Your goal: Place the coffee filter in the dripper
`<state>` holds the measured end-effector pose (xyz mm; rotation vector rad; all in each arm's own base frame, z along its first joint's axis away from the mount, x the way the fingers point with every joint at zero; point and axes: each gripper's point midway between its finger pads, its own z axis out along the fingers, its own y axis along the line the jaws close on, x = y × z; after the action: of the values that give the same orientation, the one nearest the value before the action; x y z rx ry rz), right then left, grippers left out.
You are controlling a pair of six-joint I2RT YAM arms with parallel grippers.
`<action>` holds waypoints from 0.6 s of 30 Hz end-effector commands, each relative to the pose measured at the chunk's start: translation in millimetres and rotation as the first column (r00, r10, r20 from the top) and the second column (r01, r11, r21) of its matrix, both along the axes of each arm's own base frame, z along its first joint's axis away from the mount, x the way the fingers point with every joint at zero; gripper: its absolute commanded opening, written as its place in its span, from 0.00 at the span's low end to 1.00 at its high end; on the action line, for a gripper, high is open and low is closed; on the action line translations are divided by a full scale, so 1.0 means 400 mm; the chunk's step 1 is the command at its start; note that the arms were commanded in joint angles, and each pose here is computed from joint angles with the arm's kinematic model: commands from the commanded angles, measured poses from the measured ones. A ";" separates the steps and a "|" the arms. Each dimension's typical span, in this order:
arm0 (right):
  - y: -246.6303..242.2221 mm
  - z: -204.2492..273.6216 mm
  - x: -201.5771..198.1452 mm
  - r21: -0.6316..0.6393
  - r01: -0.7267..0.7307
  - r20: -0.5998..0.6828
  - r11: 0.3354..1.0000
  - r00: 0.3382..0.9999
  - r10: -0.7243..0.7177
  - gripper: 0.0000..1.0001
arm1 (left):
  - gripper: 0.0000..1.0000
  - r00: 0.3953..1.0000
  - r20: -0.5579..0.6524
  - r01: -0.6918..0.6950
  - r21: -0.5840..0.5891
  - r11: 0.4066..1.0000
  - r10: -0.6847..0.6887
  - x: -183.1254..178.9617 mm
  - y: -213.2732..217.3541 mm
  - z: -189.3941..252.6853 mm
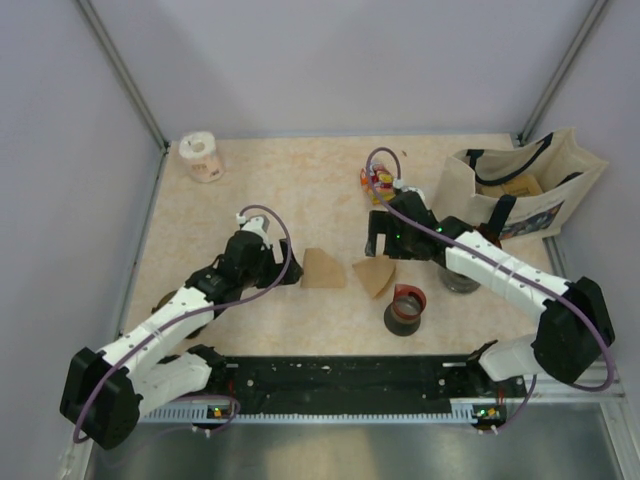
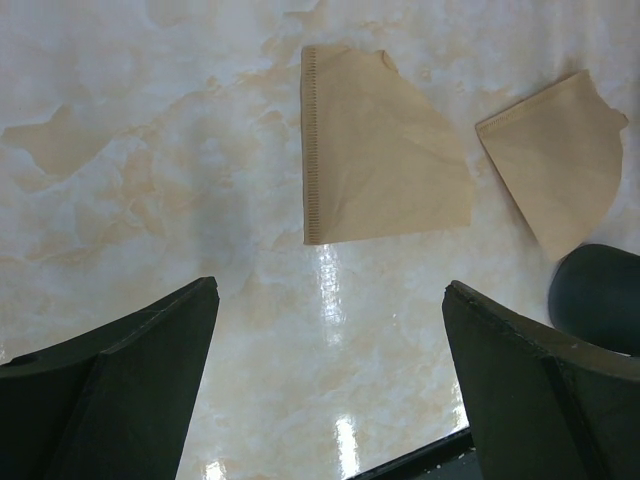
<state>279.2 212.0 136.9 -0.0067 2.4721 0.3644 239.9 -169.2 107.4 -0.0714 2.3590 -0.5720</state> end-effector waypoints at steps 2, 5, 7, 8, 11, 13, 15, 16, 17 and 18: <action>-0.020 -0.064 0.005 0.043 0.124 -0.088 0.991 0.989 -0.120 0.99 | 0.99 0.998 0.056 -0.013 -0.038 0.999 0.015 0.023 -0.008 0.024; -0.033 -0.091 0.007 0.022 0.154 -0.111 0.988 0.982 -0.150 0.98 | 0.99 0.999 0.053 -0.012 -0.031 0.999 0.014 0.020 -0.006 0.015; -0.041 -0.115 0.005 0.006 0.167 -0.132 0.986 0.977 -0.165 0.97 | 0.99 0.998 0.053 -0.015 -0.030 0.999 0.017 0.020 -0.004 0.015; -0.042 -0.124 0.006 0.004 0.172 -0.138 0.985 0.976 -0.170 0.97 | 0.99 0.999 0.051 -0.012 -0.030 0.999 0.014 0.019 -0.005 0.014; -0.050 -0.150 0.009 0.000 0.195 -0.157 0.981 0.969 -0.193 0.95 | 0.99 0.998 0.057 -0.013 -0.033 0.999 0.015 0.021 -0.005 0.018; -0.053 -0.164 0.011 -0.008 0.204 -0.166 0.979 0.965 -0.203 0.94 | 0.99 0.998 0.058 -0.014 -0.032 0.999 0.016 0.021 -0.004 0.018; -0.057 -0.182 0.012 -0.013 0.209 -0.175 0.978 0.962 -0.208 0.92 | 0.99 0.998 0.064 -0.015 -0.033 0.999 0.017 0.021 -0.004 0.022; -0.054 -0.189 0.011 -0.010 0.204 -0.183 0.979 0.962 -0.202 0.89 | 0.99 0.998 0.062 -0.017 -0.033 0.999 0.019 0.021 -0.003 0.020; -0.050 -0.194 0.013 -0.003 0.203 -0.187 0.979 0.962 -0.200 0.88 | 0.99 0.998 0.064 -0.017 -0.031 0.999 0.019 0.020 -0.002 0.019; -0.047 -0.199 0.016 0.001 0.200 -0.189 0.980 0.962 -0.196 0.86 | 0.99 0.998 0.067 -0.017 -0.031 0.999 0.019 0.021 -0.001 0.021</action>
<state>277.2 186.5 62.0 0.2630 2.6411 0.2649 240.8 -169.7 104.4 -0.0773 2.3488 -0.5793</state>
